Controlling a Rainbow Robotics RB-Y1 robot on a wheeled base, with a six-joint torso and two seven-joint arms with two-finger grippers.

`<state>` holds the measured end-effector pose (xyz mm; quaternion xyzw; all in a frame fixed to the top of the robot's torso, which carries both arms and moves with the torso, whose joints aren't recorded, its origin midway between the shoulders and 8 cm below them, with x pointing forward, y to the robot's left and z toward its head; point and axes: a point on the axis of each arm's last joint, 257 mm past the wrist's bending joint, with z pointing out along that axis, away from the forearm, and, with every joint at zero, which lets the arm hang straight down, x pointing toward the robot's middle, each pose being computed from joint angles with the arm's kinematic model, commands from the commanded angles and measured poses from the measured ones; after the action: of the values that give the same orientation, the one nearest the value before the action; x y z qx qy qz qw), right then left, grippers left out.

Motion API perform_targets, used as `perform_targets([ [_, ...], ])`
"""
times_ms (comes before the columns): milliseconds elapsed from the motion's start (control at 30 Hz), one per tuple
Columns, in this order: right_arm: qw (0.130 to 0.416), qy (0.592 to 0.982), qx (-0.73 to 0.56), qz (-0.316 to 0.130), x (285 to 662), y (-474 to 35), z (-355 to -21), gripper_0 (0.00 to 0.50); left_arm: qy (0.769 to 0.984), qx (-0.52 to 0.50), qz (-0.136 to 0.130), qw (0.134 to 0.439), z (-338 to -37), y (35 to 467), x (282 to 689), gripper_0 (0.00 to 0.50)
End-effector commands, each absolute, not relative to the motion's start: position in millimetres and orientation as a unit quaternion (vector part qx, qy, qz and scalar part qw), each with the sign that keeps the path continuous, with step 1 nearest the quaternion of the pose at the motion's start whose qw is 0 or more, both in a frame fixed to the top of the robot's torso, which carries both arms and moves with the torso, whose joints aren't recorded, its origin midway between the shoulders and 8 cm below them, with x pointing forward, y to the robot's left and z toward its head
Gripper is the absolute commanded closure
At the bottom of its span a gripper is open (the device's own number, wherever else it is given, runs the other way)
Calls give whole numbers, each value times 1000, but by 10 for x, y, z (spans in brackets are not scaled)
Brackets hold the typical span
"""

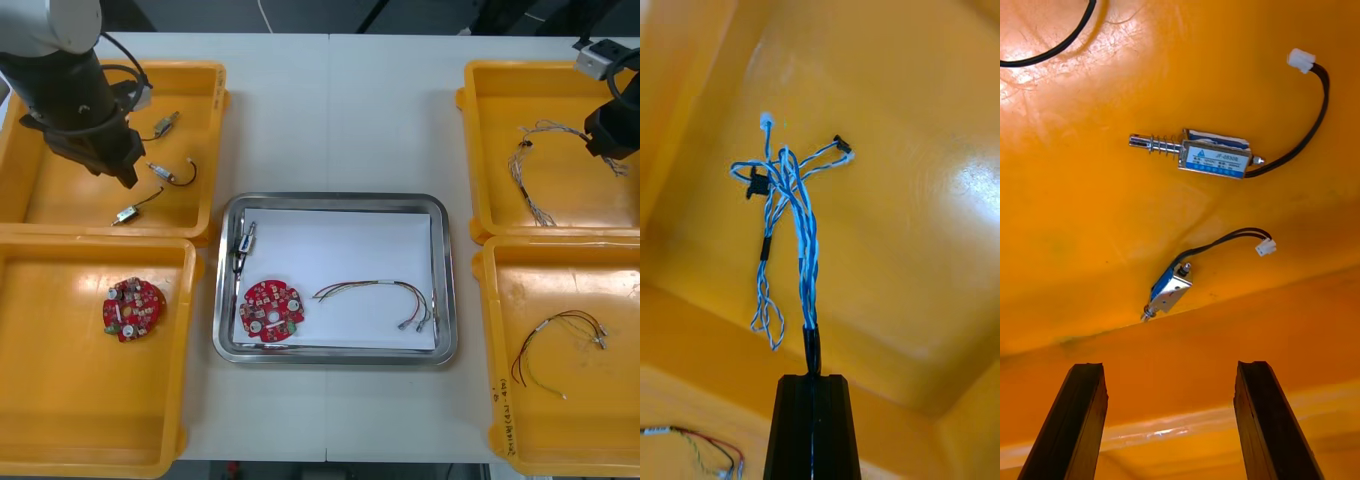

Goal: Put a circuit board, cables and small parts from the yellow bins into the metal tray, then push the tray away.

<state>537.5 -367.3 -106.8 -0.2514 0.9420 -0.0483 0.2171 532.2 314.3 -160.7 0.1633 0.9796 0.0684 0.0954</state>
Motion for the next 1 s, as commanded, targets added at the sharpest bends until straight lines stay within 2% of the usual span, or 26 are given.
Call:
perform_targets([
  [33,256,929,-253,-88,5297,-3793,-687,500,960,237,87,121,-1459,3024,5543,0],
  [200,297,907,-284,-97,5307,-3577,-444,500,957,245,101,117,-1601,3015,5584,0],
  [333,313,891,-321,-74,5274,-3317,-396,500,957,246,105,114,-1687,3009,5595,0],
  [433,316,880,-350,-63,5222,-3129,-421,500,957,248,103,110,-1755,2994,5585,0],
  [700,321,838,-436,-65,5073,-2578,-417,500,958,250,100,95,-2017,3032,5498,0],
  [867,314,815,-483,-62,4961,-2279,-470,500,956,256,112,90,-2113,3053,5487,0],
  [1000,301,795,-522,-72,4864,-2054,-567,500,956,255,111,91,-2200,3066,5478,0],
])
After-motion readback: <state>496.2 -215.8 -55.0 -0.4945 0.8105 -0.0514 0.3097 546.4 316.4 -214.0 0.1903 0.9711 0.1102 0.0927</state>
